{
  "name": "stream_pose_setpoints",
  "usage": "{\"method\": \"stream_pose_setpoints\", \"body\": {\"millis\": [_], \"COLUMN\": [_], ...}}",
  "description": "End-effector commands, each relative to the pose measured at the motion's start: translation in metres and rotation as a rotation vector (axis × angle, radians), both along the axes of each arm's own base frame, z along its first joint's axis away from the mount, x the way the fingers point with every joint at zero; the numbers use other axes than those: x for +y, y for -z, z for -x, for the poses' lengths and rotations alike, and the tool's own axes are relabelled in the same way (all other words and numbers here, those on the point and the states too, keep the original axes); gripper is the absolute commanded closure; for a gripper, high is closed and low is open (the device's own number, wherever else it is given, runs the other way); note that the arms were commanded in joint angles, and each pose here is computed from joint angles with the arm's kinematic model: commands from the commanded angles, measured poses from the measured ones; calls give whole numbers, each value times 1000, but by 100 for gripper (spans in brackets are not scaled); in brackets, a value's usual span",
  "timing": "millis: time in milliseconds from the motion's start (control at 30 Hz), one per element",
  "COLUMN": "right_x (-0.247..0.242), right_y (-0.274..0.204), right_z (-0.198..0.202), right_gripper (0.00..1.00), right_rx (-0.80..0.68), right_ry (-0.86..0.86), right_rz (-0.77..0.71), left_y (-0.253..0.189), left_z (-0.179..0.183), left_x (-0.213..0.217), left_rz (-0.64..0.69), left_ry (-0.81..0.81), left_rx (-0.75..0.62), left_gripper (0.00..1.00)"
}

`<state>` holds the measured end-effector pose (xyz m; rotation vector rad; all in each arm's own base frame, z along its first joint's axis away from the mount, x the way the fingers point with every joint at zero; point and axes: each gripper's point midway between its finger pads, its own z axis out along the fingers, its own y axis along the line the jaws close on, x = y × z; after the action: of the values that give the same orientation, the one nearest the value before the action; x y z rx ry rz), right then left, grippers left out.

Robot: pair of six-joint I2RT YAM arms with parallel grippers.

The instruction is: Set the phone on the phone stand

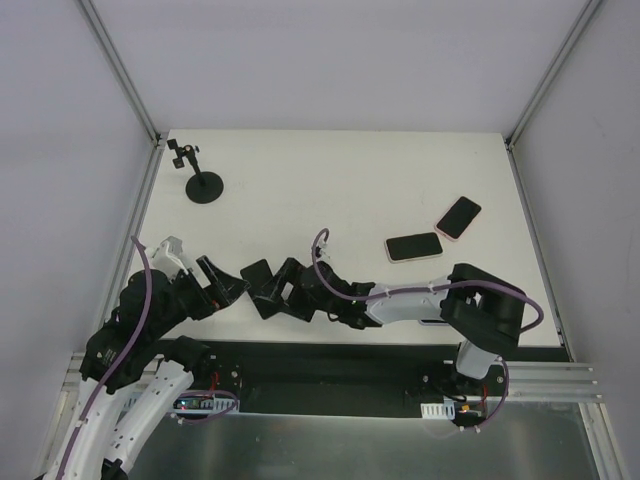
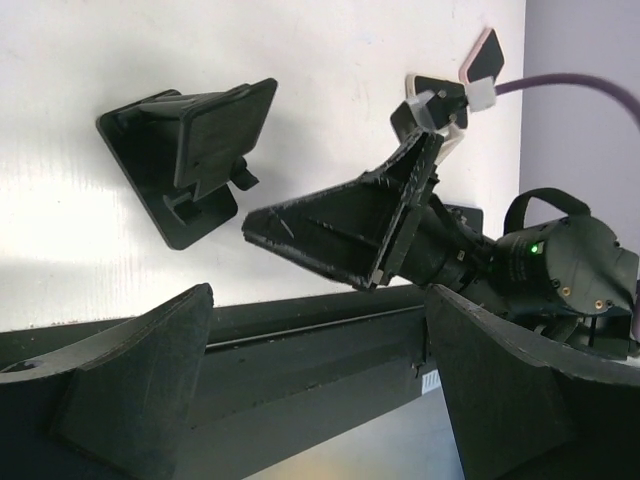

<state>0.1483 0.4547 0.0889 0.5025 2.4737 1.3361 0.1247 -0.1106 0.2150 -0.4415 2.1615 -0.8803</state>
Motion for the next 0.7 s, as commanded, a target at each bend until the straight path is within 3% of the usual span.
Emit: {"method": "stream_pose_setpoints", "body": {"millis": [0, 67, 100, 167, 200, 267, 400, 533, 667], "right_x": [2, -7, -13, -23, -32, -41, -65, -41, -7], "right_y": [-50, -43, -31, -26, -21, -26, -4, -12, -23], "right_z": [16, 16, 28, 8, 21, 5, -1, -25, -25], "right_gripper": [4, 4, 4, 4, 4, 4, 3, 1, 11], "right_rx": [-420, -572, -562, -584, -525, -538, -677, -762, -746], "right_ry": [-325, -490, -613, -713, -825, -894, -1134, -1145, -1194], "right_rz": [-22, 65, 84, 88, 54, 39, 168, 175, 40], "left_y": [-24, -29, -29, -31, -30, -35, -41, -40, -47], "left_z": [5, 6, 6, 7, 7, 7, 6, 5, 8], "left_x": [-6, -7, -8, -10, -11, -9, -5, -6, -10], "left_rz": [18, 5, 0, -12, -23, -54, -70, -65, -20], "left_ry": [66, 90, 101, 131, 144, 154, 143, 137, 134], "left_rx": [-80, -101, -100, -111, -100, -123, -137, -123, -109], "left_gripper": [14, 14, 13, 13, 13, 13, 12, 11, 12]}}
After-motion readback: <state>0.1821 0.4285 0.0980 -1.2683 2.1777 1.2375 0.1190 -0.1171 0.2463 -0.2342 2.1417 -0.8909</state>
